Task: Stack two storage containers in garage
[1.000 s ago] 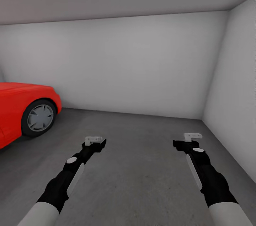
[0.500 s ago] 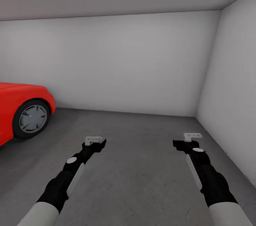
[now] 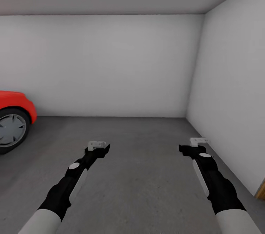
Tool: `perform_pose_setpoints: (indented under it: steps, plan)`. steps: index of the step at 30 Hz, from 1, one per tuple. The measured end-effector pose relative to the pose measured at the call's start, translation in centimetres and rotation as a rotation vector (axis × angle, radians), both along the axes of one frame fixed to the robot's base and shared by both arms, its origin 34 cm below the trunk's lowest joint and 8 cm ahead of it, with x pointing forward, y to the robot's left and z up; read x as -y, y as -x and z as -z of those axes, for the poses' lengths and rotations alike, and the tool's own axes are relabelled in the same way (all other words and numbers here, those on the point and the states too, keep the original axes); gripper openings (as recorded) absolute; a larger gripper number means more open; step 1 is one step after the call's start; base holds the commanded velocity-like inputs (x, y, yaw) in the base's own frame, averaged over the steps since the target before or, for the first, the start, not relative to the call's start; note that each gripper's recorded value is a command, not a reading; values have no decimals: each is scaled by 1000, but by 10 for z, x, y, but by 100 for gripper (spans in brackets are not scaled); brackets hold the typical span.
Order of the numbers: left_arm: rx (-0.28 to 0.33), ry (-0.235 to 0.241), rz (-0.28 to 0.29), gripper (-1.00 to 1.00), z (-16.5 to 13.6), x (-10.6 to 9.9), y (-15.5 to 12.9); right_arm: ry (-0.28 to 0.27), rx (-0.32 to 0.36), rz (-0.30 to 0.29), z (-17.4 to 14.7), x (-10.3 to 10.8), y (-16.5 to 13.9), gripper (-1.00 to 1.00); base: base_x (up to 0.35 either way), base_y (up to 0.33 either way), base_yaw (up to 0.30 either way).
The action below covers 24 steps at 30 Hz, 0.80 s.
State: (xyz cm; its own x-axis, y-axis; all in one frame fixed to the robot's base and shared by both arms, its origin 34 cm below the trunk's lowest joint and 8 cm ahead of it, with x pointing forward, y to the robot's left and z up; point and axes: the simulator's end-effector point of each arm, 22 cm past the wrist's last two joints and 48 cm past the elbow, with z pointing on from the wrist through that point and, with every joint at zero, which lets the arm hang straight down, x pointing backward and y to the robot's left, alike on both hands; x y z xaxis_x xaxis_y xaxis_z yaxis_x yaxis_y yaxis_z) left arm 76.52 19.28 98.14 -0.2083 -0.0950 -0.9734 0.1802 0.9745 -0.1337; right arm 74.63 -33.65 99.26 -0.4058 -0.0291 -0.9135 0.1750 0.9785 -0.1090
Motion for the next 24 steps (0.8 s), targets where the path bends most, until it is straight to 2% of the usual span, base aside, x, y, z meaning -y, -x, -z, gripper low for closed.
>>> perform_pose_setpoints:
  steps: [24]
  plan:
    - [-2, -2, 0, 100, 1, 0, 0, 0, -1, 0, 0, 0, 0, 100, 0, 0, -280]
